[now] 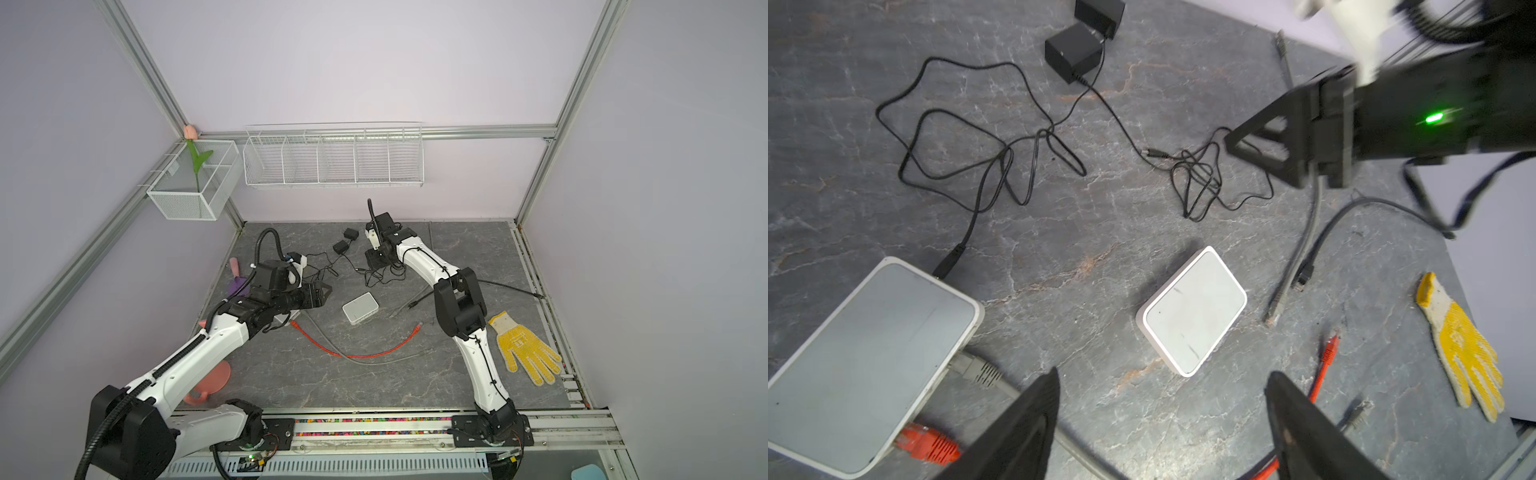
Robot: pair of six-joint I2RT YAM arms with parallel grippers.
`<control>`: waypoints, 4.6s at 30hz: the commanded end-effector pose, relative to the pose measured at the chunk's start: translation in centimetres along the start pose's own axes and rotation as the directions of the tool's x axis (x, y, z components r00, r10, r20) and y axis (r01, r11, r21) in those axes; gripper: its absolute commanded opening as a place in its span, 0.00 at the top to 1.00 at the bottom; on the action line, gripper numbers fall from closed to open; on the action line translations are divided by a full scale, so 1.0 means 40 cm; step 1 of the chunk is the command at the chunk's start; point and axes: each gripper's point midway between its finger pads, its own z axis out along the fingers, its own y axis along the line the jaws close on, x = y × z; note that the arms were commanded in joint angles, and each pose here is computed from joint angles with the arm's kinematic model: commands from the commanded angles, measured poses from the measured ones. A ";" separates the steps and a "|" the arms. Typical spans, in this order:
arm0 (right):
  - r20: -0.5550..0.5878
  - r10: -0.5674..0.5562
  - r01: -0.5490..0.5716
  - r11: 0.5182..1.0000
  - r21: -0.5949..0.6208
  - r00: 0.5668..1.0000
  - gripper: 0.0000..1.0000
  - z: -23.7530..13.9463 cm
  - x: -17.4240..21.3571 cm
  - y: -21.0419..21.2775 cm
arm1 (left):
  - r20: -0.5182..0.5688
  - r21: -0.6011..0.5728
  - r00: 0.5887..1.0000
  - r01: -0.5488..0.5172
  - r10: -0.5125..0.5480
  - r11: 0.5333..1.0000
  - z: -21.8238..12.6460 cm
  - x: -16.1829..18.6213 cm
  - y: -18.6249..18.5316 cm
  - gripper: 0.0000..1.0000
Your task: Insert the plug into the switch port
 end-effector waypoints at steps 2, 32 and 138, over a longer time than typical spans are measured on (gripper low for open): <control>-0.163 -0.127 0.135 0.990 0.040 0.978 0.44 0.057 0.095 -0.008 | 0.041 0.047 0.999 0.012 -0.014 0.999 -0.031 -0.007 -0.018 0.22; -0.053 -0.246 0.252 0.941 0.226 0.968 0.93 -0.031 -0.012 -0.042 | 0.069 0.110 0.997 -0.043 0.036 0.993 -0.061 -0.012 -0.050 0.26; 0.556 -0.122 0.315 0.911 -0.266 0.822 0.03 -0.614 0.247 0.184 | 0.193 0.738 0.975 -0.219 0.112 0.639 -0.079 -0.102 -0.491 1.00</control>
